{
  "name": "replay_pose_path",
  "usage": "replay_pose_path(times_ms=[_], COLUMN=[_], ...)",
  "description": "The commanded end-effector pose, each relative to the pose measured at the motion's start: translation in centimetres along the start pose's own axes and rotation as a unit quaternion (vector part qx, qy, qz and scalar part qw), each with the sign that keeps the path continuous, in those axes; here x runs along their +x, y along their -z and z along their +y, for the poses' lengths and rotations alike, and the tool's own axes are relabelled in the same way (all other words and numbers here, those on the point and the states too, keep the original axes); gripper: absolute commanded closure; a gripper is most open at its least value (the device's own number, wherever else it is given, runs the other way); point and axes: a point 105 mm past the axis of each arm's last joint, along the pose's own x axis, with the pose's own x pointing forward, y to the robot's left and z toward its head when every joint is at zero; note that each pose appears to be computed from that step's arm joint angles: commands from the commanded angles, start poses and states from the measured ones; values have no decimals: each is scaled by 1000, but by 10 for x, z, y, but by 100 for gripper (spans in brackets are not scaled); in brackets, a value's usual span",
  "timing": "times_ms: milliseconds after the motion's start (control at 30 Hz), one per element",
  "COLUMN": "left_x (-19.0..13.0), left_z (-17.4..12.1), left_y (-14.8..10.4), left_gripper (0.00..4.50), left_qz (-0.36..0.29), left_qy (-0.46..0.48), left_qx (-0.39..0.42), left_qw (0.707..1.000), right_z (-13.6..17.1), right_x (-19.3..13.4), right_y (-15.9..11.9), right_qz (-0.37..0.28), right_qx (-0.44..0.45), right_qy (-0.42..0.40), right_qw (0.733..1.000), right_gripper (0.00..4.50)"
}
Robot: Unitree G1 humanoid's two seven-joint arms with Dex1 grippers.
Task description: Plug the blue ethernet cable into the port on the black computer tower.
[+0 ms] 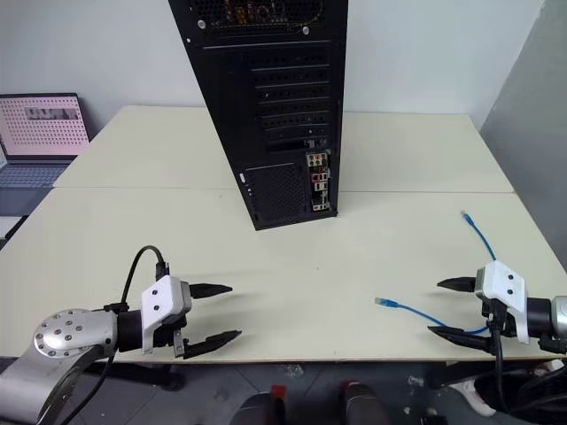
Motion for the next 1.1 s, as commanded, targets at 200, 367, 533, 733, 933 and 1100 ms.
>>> replay_pose_path(times_ms=[200, 367, 533, 733, 933, 1100], left_x=[-3, 0, 15, 28, 36, 34], left_z=[-4, -10, -20, -24, -22, -22], left_y=[-9, -10, -16, -28, -29, -32], left_gripper=[0, 0, 0, 0, 0, 0], left_qz=[-5, -4, -8, -24, -27, -30], left_qy=[10, 24, 55, 86, 85, 84], left_qx=[30, 31, 44, 74, 77, 70], left_qw=[999, 999, 997, 993, 993, 994], right_z=[-1, 1, 5, 4, -3, -3], right_x=[3, 7, 22, 43, 58, 56], right_y=[-9, -6, -5, 12, 25, 37], right_qz=[-4, 13, 1, 8, 2, 13], right_qx=[-20, -34, -18, 14, 42, 59], right_qy=[2, 9, 23, 36, 52, 48], right_qw=[1000, 999, 1000, 999, 998, 997], right_gripper=[1, 1, 1, 1, 1, 37])
